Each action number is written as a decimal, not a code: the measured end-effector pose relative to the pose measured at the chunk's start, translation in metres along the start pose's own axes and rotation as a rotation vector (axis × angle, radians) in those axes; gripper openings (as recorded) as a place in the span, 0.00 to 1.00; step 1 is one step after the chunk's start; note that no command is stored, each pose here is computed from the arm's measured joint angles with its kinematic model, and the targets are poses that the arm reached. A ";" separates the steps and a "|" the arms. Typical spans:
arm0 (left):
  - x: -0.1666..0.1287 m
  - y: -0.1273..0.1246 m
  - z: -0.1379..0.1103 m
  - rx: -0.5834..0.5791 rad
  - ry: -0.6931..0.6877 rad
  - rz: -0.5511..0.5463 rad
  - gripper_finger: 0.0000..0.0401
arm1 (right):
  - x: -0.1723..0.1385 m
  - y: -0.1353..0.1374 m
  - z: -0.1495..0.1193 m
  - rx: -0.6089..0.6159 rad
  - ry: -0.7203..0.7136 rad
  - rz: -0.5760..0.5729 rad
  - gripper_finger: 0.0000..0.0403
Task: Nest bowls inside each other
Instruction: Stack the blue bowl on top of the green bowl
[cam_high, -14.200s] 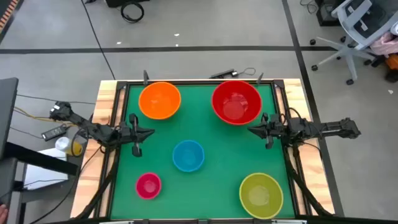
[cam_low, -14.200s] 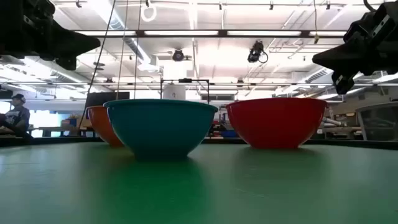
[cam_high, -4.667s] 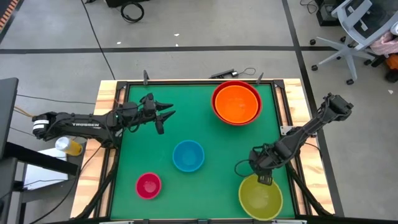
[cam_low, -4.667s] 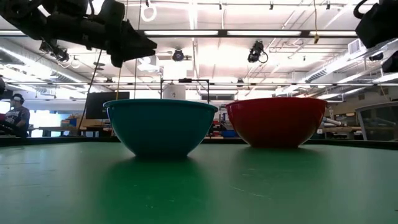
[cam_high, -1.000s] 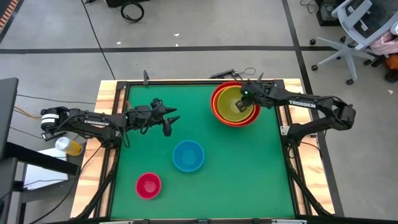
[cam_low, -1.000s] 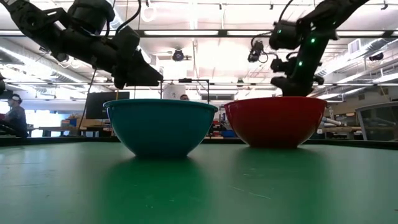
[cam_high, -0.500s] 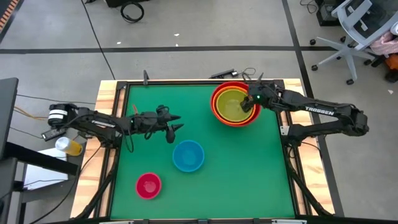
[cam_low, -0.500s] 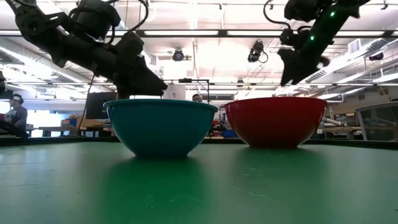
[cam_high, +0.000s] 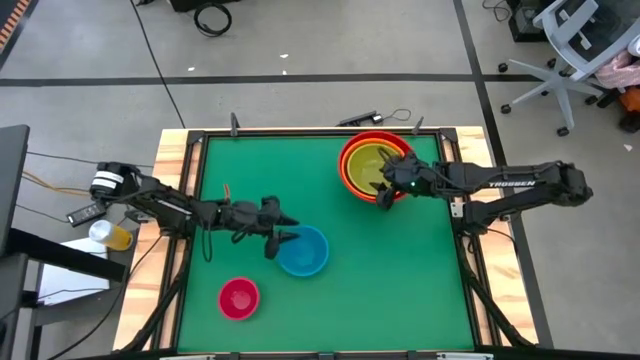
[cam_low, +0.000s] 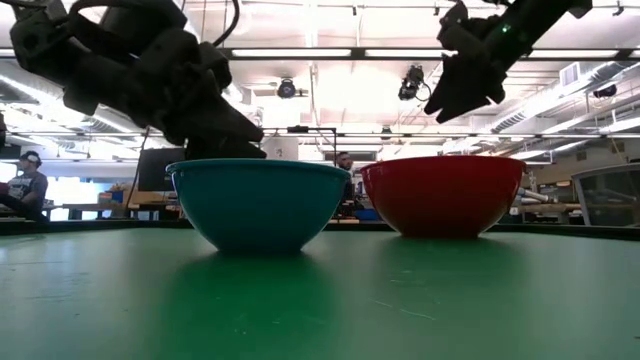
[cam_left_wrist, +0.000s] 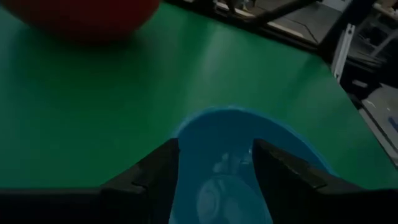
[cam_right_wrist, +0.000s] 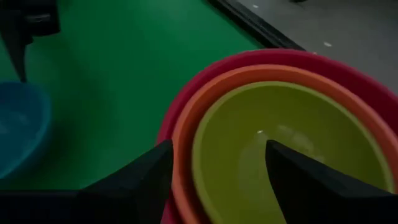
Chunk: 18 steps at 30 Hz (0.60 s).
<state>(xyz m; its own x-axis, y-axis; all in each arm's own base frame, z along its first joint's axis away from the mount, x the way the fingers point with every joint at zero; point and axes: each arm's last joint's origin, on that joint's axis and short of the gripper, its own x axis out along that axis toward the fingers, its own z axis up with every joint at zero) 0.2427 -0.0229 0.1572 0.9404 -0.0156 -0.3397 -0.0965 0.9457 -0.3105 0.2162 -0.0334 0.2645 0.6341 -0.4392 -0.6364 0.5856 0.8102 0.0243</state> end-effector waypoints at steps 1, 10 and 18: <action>0.000 -0.001 -0.001 0.002 0.002 -0.002 0.52 | -0.001 0.002 -0.001 -0.002 0.002 0.006 0.64; 0.008 -0.002 -0.019 0.044 0.085 0.030 0.53 | -0.002 0.009 -0.004 0.000 0.013 0.034 0.64; 0.008 0.001 -0.025 0.078 0.137 0.075 0.44 | -0.002 0.010 -0.005 -0.003 0.014 0.039 0.64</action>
<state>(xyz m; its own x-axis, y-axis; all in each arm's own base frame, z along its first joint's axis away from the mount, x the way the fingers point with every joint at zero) 0.2424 -0.0297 0.1318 0.8778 0.0171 -0.4787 -0.1345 0.9680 -0.2120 0.2183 -0.0224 0.2628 0.6491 -0.4021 -0.6457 0.5594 0.8276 0.0470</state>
